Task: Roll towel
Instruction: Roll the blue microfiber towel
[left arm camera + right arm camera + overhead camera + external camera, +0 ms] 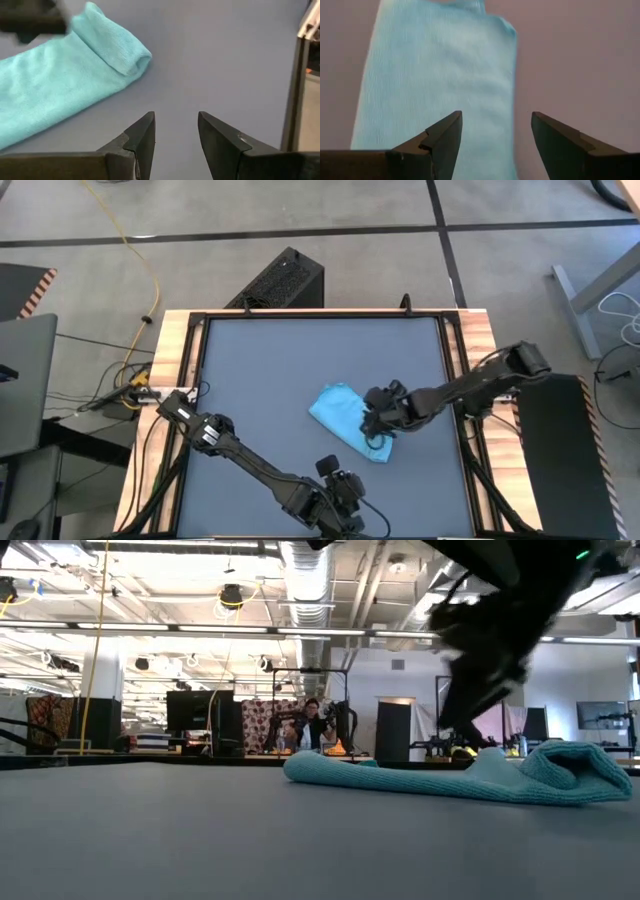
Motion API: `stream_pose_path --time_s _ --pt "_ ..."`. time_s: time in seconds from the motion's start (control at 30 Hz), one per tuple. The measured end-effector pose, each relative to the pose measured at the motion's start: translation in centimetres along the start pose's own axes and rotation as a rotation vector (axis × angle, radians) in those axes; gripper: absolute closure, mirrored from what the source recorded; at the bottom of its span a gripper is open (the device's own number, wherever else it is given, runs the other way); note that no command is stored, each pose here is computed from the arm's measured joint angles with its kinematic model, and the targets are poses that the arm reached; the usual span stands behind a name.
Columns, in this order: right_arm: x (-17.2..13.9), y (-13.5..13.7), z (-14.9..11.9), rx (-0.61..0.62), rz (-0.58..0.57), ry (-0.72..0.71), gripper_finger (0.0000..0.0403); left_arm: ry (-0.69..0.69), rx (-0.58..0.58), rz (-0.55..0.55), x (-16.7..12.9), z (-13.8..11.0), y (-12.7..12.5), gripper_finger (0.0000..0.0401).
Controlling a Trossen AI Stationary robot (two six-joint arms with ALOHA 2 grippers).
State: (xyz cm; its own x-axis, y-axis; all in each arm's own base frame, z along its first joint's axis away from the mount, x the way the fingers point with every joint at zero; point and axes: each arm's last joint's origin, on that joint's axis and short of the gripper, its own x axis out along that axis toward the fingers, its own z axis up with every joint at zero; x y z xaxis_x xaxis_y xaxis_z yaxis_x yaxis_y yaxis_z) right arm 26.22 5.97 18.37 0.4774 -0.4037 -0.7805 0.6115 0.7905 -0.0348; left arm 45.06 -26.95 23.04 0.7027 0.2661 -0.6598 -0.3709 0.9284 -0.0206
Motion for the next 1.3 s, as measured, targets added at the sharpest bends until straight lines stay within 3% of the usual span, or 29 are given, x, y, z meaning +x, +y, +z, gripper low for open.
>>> stream_pose_path --time_s 0.2,0.5,0.63,0.77,0.97,1.1,1.3 --pt "-4.3 -1.2 -2.7 -0.171 0.008 0.047 0.0138 -0.028 -0.009 0.013 0.0 0.2 0.0 0.0262" --pt "-10.0 0.6 -8.2 -0.734 0.227 -0.116 0.0138 -0.052 0.004 0.028 0.0 0.3 0.0 0.0262" --pt "-10.7 1.4 -10.2 -0.951 0.19 -0.212 0.0138 -0.075 -0.004 0.038 0.0 0.4 -0.1 0.0262" --pt "-9.6 2.2 -11.6 -1.123 0.176 -0.148 0.0138 -0.081 0.004 0.037 0.0 0.5 -0.1 0.0262" --pt "-6.5 3.0 -12.3 -1.273 0.061 -0.04 0.0138 -0.086 0.003 0.032 0.0 0.5 -0.1 0.0262" --pt "-5.1 3.1 -11.6 -1.27 -0.038 -0.034 0.0138 -0.082 -0.001 0.025 -0.1 0.4 -0.2 0.0262" --pt "-3.9 2.8 -10.4 -1.269 -0.082 -0.008 0.0138 -0.078 -0.011 0.019 -0.4 0.2 -0.5 0.0262"
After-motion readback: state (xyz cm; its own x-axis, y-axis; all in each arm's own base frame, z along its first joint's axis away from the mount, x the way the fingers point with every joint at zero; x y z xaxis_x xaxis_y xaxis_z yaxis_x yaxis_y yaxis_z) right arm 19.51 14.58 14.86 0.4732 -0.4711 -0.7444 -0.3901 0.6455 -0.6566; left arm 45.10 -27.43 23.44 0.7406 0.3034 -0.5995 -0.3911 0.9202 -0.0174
